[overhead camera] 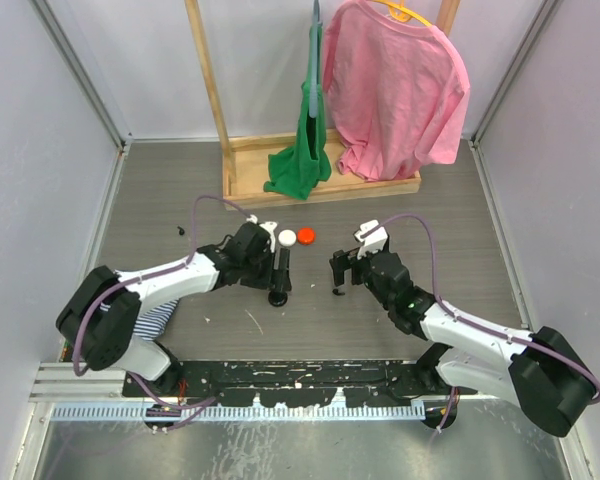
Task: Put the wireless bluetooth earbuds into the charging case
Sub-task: Pick up the charging case at the center of the board.
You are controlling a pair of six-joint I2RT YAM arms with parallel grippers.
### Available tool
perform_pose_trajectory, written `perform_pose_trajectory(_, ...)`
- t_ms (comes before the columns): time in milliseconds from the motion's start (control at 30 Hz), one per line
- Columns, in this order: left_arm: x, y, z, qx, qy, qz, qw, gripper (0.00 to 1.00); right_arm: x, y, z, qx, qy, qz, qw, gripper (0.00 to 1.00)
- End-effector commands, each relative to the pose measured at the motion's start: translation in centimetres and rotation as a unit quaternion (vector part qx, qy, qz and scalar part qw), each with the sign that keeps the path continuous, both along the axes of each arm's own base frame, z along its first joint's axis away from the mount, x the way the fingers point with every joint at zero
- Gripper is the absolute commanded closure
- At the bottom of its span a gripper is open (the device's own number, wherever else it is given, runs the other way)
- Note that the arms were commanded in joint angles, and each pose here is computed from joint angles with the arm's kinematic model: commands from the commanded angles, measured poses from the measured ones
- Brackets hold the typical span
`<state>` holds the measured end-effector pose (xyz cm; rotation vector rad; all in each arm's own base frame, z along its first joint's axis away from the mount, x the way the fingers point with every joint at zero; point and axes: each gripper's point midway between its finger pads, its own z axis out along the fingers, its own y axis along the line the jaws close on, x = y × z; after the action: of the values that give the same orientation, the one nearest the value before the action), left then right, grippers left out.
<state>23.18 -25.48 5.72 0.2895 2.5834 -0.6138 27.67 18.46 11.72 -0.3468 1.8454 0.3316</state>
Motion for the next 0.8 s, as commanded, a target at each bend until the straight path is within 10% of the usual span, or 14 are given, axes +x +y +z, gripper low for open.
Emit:
perform_pose_trajectory(0,0.2,-2.5,0.9,-0.041,-0.005,-0.061,0.997,0.27,1.0,1.0,2.7,0.024,-0.029,0.005,0.999,0.07)
perform_pose_trajectory(567,-5.0,-2.3,0.8,-0.084,0.042,-0.078,0.992,0.32,1.0,1.9,2.0,0.019,-0.015,0.024,0.999,0.07)
perform_pose_trajectory(767,-2.6,0.0,1.2,-0.010,-0.053,-0.090,0.995,0.29,1.0,1.9,1.8,0.016,-0.013,0.024,0.999,0.07)
